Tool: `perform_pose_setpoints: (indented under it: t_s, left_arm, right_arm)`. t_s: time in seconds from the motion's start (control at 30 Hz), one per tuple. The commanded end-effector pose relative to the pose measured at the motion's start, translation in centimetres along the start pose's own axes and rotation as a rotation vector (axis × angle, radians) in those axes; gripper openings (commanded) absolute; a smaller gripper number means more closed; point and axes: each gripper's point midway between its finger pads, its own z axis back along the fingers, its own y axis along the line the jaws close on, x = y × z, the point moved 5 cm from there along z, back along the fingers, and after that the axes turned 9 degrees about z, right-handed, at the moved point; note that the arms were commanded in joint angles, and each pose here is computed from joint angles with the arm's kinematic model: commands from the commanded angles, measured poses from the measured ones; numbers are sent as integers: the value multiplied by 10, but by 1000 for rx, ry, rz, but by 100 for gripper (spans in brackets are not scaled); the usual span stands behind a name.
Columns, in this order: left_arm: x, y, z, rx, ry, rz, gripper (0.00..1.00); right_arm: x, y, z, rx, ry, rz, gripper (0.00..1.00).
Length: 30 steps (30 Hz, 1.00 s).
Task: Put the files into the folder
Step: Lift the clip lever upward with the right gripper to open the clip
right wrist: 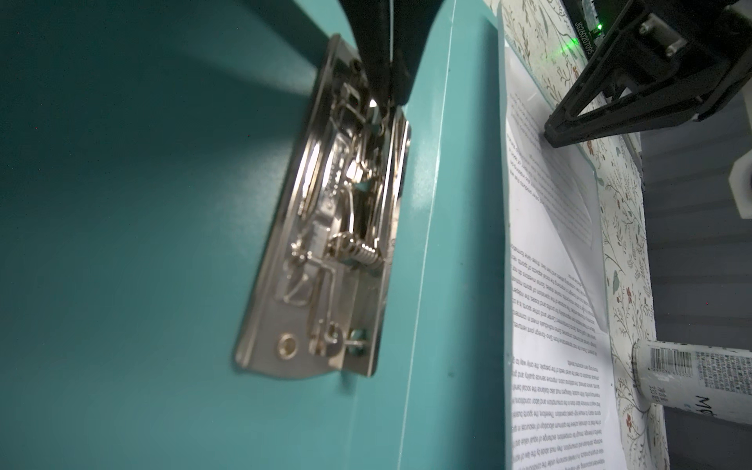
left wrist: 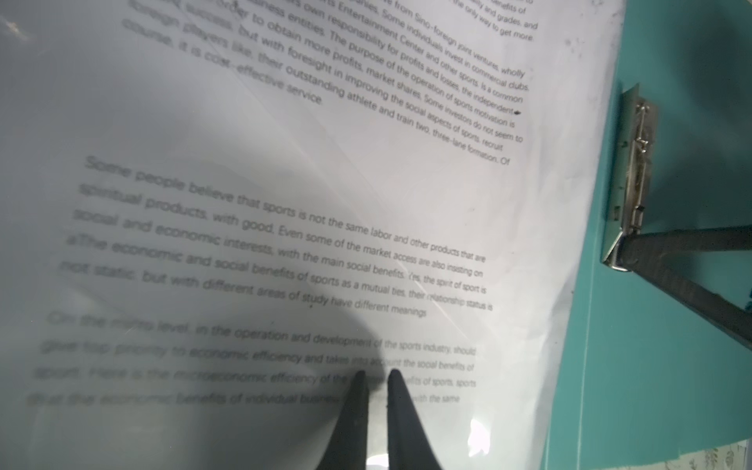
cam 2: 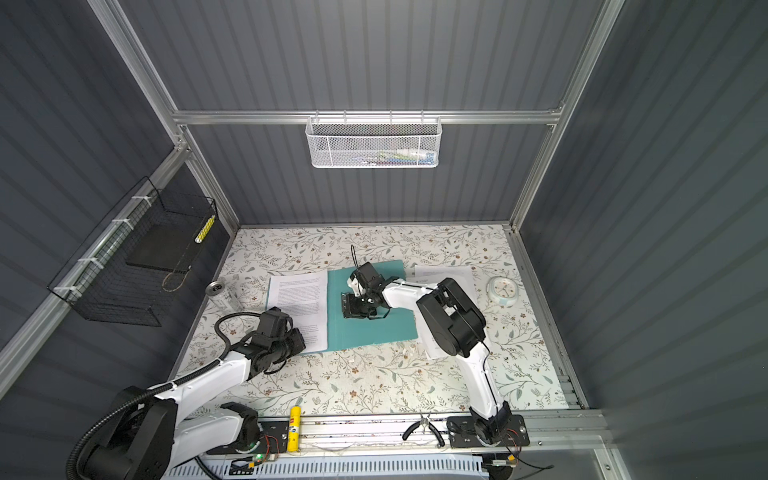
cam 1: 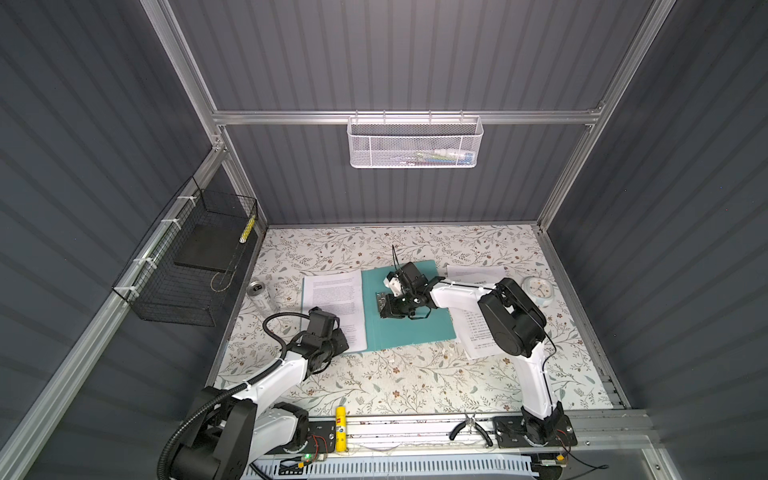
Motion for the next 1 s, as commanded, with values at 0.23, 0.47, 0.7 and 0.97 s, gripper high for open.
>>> perform_pose_setpoints:
  t_s: [0.23, 0.47, 0.7, 0.97]
  left_arm:
    - [2, 12, -4, 98, 14, 28, 12]
    - [2, 14, -6, 118, 16, 33, 13]
    - [3, 14, -8, 126, 22, 38, 12]
    - [4, 13, -7, 117, 14, 40, 18]
  right_arm:
    - [-24, -28, 17, 25, 91, -113, 0]
    - [-24, -32, 24, -14, 93, -123, 0]
    - [-12, -18, 34, 198, 53, -195, 0]
    - [14, -3, 58, 333, -33, -206, 29]
